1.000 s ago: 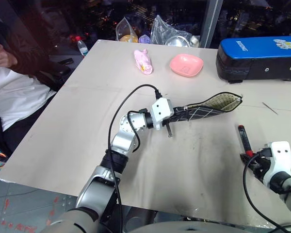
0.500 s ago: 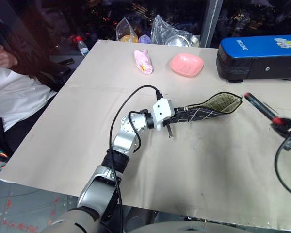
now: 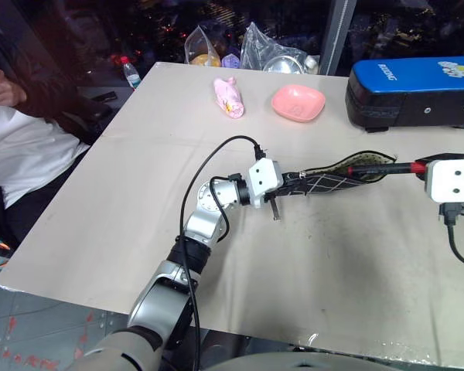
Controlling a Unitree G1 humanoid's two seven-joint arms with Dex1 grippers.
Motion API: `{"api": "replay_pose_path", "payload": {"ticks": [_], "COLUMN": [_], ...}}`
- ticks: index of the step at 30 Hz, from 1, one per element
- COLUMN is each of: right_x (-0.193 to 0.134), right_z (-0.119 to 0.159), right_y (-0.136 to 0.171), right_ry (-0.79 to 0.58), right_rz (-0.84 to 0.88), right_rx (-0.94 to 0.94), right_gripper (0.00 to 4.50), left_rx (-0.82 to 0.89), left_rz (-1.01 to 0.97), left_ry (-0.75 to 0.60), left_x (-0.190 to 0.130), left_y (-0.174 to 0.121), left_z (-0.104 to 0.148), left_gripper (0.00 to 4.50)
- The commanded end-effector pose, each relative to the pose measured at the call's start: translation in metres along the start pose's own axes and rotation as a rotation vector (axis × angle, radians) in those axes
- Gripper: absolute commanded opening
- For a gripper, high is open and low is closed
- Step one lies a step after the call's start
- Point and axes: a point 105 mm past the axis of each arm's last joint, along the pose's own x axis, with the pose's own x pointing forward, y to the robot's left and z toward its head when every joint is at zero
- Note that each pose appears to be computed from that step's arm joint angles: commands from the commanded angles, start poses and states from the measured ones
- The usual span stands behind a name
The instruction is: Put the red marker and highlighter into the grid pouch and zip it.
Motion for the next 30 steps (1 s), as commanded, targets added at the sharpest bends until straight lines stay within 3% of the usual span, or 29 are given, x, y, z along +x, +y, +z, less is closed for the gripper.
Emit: {"api": "replay_pose_path", "payload": {"ticks": [1, 7, 14, 15, 16, 23, 30], "right_x": [0.014, 0.054, 0.059, 0.057, 0.054, 0.032, 0.007], "right_z": [0.024, 0.050, 0.038, 0.036, 0.034, 0.029, 0.045], "right_y": [-0.012, -0.011, -0.009, -0.011, -0.015, -0.025, -0.026], "right_ry": [-0.089, -0.220, -0.220, -0.217, -0.214, -0.206, -0.403], "right_rz": [-0.022, -0.014, -0.046, -0.064, -0.090, -0.176, -0.276], "right_rx": [-0.134, -0.147, -0.130, -0.129, -0.127, -0.046, 0.569], "right_gripper": [0.17, 0.17, 3.44, 4.11, 4.36, 4.48, 4.48], "left_rx": [0.067, 0.063, 0.043, 0.038, 0.035, 0.014, -0.004], "left_rz": [-0.028, -0.027, -0.003, 0.000, 0.002, 0.004, 0.005], "left_ry": [-0.044, -0.065, -0.073, -0.074, -0.074, -0.077, -0.079], "left_x": [0.007, 0.012, 0.012, 0.012, 0.012, 0.011, 0.014], "left_y": [0.000, -0.001, 0.001, 0.001, 0.001, 0.002, 0.003], "left_z": [0.015, 0.019, 0.019, 0.019, 0.019, 0.017, 0.015], "left_gripper": [0.00, 0.00, 0.00, 0.00, 0.00, 0.00, 0.00]}}
